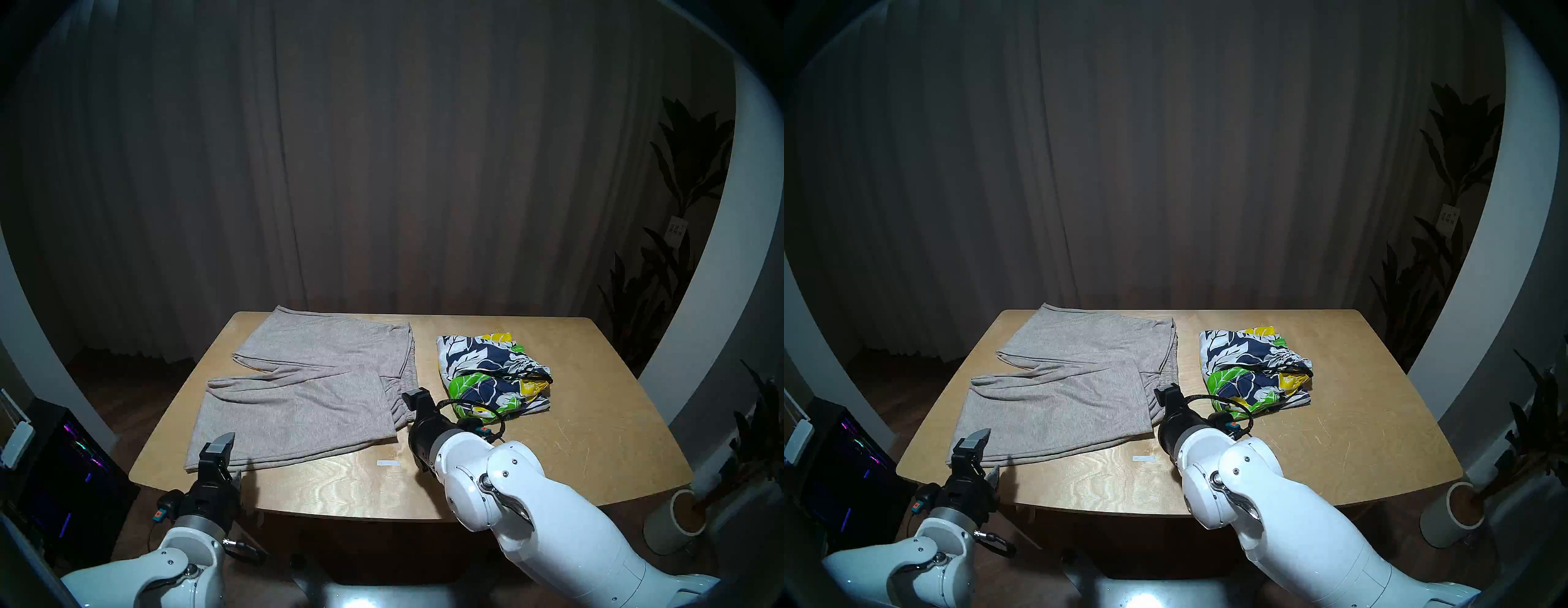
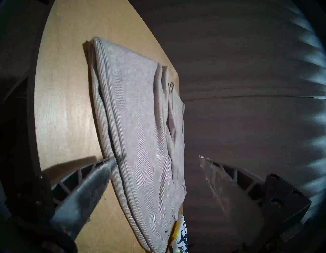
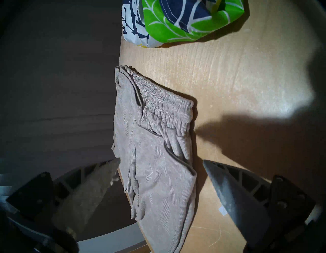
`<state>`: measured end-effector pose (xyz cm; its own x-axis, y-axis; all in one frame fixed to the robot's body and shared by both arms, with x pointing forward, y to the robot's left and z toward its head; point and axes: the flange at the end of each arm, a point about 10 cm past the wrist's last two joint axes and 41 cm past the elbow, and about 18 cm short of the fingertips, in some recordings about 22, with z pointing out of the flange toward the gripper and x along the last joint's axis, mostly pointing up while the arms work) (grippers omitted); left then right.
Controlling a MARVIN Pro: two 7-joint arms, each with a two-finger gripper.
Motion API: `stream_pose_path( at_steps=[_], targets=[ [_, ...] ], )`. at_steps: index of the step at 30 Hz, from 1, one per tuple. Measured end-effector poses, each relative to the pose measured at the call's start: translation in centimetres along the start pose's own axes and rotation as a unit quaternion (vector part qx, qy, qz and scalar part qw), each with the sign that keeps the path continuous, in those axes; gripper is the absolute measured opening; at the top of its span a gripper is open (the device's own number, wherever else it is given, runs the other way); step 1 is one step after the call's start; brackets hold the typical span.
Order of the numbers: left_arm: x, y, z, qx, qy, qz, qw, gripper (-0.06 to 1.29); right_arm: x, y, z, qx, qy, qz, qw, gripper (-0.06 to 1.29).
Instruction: Fold pants twice and stack them
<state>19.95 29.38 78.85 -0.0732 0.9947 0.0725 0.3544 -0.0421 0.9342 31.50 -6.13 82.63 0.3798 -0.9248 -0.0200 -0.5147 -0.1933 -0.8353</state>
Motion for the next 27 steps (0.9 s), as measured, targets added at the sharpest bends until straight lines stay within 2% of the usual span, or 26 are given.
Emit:
stream_pose_path(
  at_steps=[3,11,21,27],
  targets=[
    [1.0,-0.4,0.5,0.017,-0.012,-0.015,0.9997,1.21,-0.3,-0.1,0.4,-0.012,0.003,0.008,0.9999,1.23],
    [2.1,-0.4,0.9,0.052,-0.023,-0.023,0.9981,1.21,-0.8,0.0,1.2,-0.030,0.006,0.017,0.9994,1.23],
    [2.7,0.0,0.9,0.067,-0.026,-0.012,0.9973,1.21,-1.6,0.4,2.0,-0.041,0.002,0.019,0.9990,1.23],
    [3.2,0.1,1.0,0.074,-0.016,0.001,0.9971,1.21,-2.3,1.0,2.4,-0.046,-0.010,0.015,0.9988,1.23]
  ],
)
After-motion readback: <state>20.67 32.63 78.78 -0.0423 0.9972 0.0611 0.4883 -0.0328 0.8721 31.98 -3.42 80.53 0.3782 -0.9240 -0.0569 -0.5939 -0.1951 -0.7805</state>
